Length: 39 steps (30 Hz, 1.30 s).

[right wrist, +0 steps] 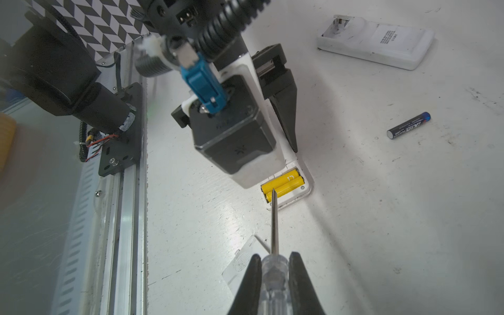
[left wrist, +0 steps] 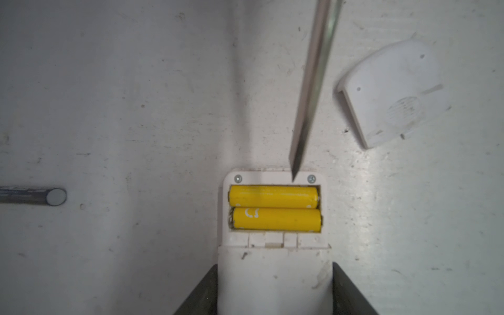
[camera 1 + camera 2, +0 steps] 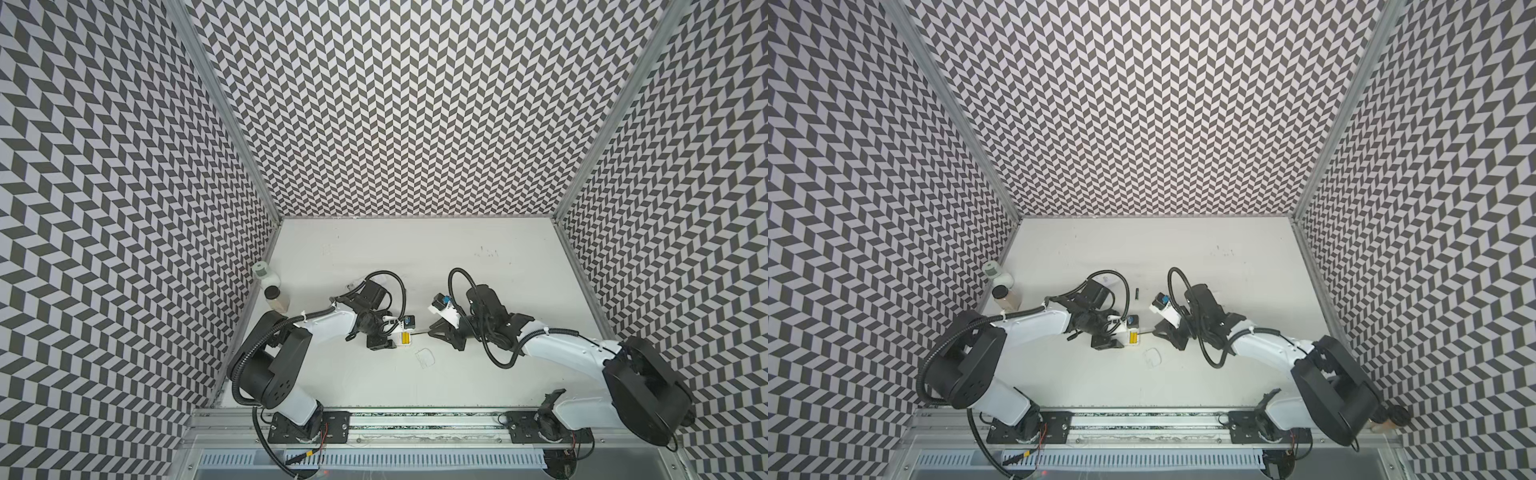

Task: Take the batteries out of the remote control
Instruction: 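Insert the screwdriver tip beside the batteries while the left gripper holds the remote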

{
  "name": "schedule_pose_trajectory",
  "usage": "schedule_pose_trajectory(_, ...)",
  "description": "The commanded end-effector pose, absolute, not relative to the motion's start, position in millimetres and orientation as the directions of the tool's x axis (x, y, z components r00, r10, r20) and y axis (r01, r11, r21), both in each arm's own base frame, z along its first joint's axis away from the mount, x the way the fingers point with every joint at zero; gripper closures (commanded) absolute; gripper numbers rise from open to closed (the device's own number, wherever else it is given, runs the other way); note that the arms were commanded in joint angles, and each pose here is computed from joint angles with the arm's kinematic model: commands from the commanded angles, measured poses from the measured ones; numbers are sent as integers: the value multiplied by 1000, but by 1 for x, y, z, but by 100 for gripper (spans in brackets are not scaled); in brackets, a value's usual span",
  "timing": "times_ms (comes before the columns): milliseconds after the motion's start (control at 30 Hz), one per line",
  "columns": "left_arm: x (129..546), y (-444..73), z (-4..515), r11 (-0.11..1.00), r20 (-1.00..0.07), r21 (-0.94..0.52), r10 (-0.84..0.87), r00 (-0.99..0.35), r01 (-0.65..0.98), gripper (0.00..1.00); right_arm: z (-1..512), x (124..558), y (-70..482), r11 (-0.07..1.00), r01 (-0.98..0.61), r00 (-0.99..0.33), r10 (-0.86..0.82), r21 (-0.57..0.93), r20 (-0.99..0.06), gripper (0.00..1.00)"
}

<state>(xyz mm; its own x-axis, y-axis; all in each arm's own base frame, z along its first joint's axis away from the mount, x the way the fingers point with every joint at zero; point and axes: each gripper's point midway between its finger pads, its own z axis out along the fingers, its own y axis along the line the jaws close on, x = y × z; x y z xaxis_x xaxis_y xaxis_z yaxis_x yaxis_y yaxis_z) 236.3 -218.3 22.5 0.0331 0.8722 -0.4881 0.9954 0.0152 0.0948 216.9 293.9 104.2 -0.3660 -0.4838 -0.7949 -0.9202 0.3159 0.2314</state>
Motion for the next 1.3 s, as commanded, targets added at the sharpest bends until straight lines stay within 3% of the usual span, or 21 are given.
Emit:
schedule_pose_trajectory(0,233,-213,18,4,-478,93,878,41,996,46,120,216,310,235,-950,-296,-466,206,-834,100)
schedule_pose_trajectory(867,235,-219,20,-3,-469,91,882,45,996,48,88,213,320,237,-941,-336,-551,243,-764,100)
schedule_pose_trajectory(1267,234,-221,20,-6,-476,89,878,47,996,49,75,210,319,241,-956,-282,-618,165,-734,100)
